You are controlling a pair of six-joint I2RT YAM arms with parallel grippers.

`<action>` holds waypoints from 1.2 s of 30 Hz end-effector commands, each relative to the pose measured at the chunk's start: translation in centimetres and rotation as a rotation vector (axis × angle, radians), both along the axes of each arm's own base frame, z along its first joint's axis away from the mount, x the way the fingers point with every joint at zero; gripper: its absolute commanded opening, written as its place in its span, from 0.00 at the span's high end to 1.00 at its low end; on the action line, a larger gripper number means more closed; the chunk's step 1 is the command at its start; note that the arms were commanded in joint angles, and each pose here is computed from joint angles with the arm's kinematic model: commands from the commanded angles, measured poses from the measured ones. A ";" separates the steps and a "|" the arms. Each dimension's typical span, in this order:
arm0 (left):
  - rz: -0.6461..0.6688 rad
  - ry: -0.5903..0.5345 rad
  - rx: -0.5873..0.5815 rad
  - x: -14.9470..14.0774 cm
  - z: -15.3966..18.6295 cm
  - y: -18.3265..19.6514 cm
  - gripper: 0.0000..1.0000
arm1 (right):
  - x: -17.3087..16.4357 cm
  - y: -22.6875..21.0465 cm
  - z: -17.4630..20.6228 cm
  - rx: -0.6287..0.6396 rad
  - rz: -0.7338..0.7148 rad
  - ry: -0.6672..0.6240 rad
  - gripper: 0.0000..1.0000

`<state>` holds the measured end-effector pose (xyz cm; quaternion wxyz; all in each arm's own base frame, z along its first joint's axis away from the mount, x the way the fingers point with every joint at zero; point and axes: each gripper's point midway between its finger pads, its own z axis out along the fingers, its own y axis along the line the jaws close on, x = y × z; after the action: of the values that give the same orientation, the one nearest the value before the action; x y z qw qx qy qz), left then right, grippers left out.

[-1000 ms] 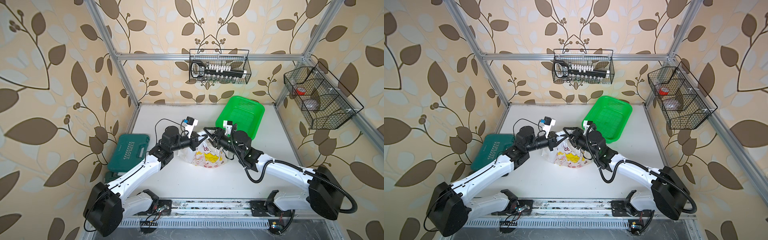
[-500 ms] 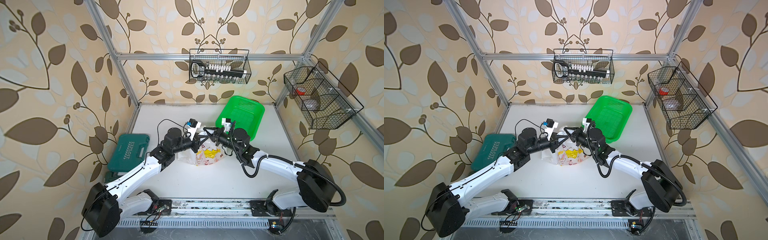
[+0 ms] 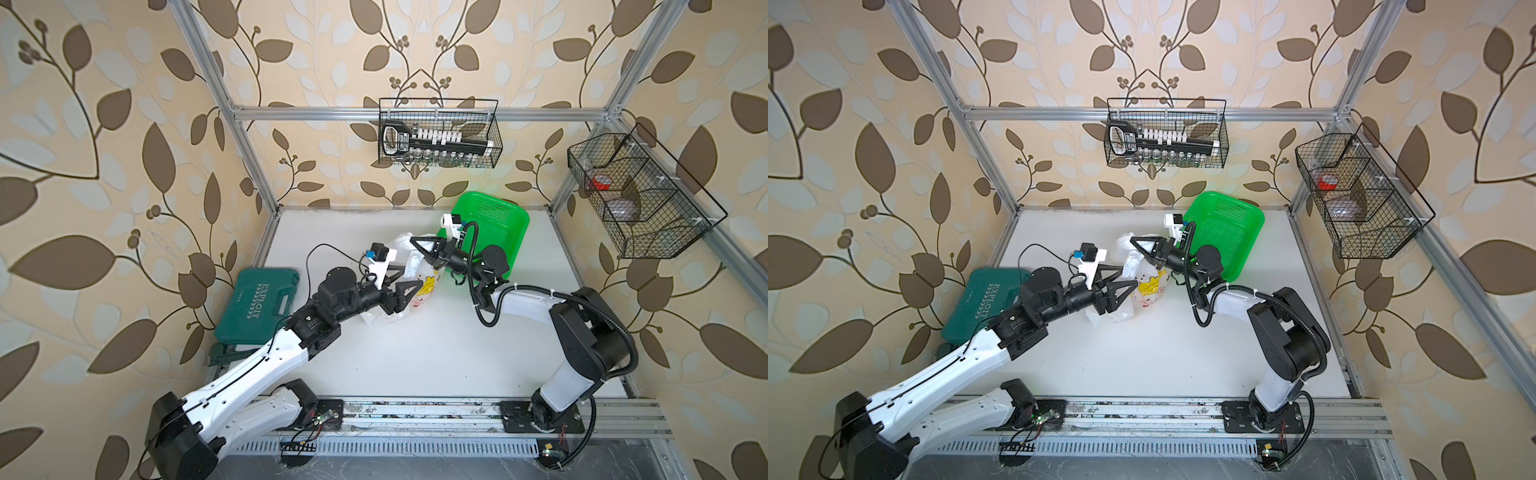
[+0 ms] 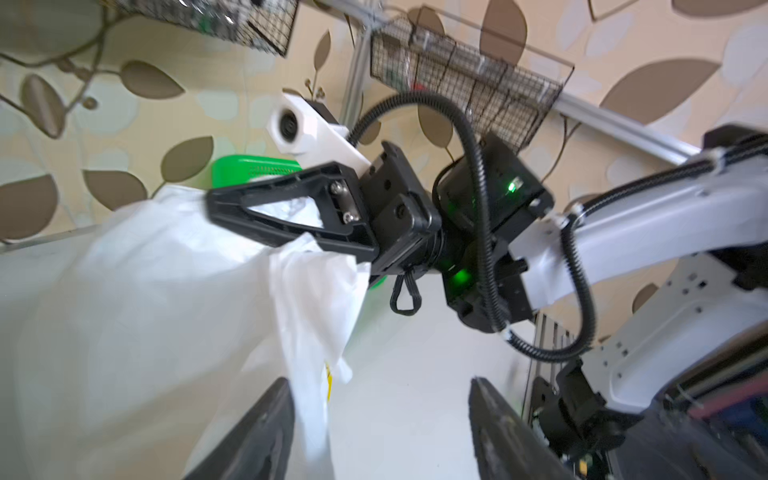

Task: Place the pears into plastic bags & tie knots
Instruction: Tie the plastic bag at the center of the board.

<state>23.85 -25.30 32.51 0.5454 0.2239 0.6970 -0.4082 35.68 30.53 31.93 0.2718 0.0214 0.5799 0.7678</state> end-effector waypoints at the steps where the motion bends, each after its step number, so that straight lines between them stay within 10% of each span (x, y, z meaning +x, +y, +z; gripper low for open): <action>1: 0.246 -0.031 -0.072 1.4 2.3 4.1 0.26 | -2.5 -0.9 3.2 0.086 0.119 -0.185 1.00; 5: 0.366 0.032 -0.030 3.4 0.2 5.5 0.23 | -3.7 -0.5 2.9 0.031 0.172 -0.246 1.00; 16: 0.073 0.233 -0.040 3.8 -8.4 -1.4 0.28 | -3.6 -0.4 0.1 -0.069 0.159 -0.240 1.00; 23: -0.053 0.331 -0.050 2.7 -12.1 -3.7 1.00 | -3.9 -0.3 -0.7 -0.072 0.180 -0.246 1.00; 29: -0.018 0.315 -0.035 2.7 -11.7 -3.1 0.96 | -4.1 -0.7 -1.4 -0.096 0.182 -0.258 1.00; 31: 0.088 0.255 -0.030 3.2 -9.9 -1.1 0.61 | -4.0 -1.2 -2.2 -0.124 0.170 -0.250 1.00; 36: 0.280 0.095 -0.013 3.5 -5.5 3.5 0.31 | -4.6 -1.8 -2.9 -0.164 0.173 -0.267 1.00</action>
<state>26.60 -24.38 24.50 0.5054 0.1175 0.7547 -0.4015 32.51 29.05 28.07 0.2565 -0.1099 0.6089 0.7425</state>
